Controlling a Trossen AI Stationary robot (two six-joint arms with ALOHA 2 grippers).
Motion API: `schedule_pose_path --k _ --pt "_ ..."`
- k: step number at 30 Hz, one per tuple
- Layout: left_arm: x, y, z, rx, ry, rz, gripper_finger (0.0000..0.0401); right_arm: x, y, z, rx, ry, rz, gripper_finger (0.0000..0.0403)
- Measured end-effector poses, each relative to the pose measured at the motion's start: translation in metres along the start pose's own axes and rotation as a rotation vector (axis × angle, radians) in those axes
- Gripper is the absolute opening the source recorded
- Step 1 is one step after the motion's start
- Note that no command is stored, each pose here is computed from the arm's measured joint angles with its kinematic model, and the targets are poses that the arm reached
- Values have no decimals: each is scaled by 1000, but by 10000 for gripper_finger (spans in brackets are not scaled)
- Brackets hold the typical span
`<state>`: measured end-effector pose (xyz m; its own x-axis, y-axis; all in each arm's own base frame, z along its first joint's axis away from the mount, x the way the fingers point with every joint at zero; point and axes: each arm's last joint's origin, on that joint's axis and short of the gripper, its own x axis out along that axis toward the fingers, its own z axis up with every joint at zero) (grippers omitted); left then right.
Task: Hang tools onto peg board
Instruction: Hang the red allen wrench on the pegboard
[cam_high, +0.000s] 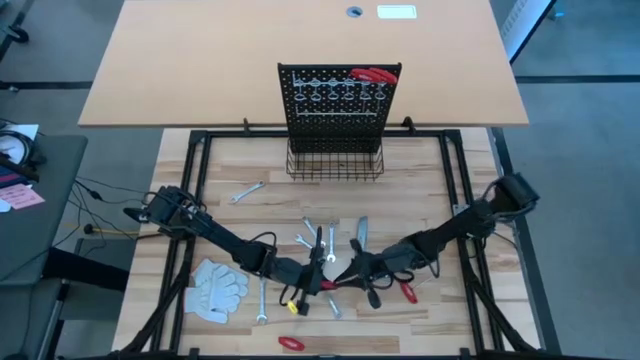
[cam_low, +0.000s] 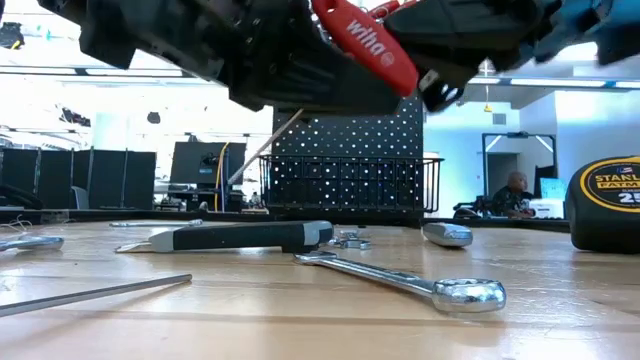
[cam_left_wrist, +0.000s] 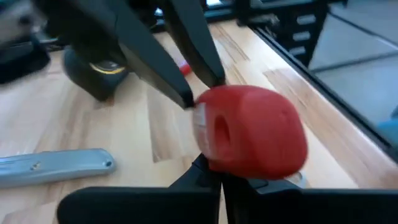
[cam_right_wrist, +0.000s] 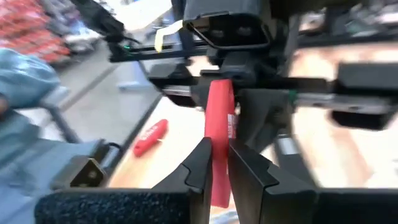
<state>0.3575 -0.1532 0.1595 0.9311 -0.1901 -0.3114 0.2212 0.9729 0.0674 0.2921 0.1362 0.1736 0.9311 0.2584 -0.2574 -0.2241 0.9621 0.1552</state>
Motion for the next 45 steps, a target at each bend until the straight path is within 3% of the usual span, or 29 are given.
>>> schedule_pose_path --k 7,14,20,23,26,33,38,42,45 --pt "-2 -1 8 -97 -100 -1 0 -35 40 11 -278 -33 -320 58" --pt "-2 6 14 -173 -168 14 0 -47 68 13 -457 -33 -365 75" --pt "-1 16 21 -213 -239 -19 0 -47 76 16 -585 64 -354 164" --pt "-1 22 23 -234 -257 -46 0 -46 77 21 -629 109 -396 217" --pt "0 27 23 -238 -259 -52 0 -44 80 27 -674 131 -499 243" --pt "0 35 26 -290 -300 -45 0 -21 101 30 -946 213 -622 233" --pt "-1 36 28 -300 -317 -42 0 5 110 13 -1178 353 -852 220" --pt "-1 36 28 -302 -318 -37 0 19 116 5 -1287 438 -981 212" --pt "-1 36 27 -318 -317 -37 0 25 117 4 -1336 481 -1016 207"
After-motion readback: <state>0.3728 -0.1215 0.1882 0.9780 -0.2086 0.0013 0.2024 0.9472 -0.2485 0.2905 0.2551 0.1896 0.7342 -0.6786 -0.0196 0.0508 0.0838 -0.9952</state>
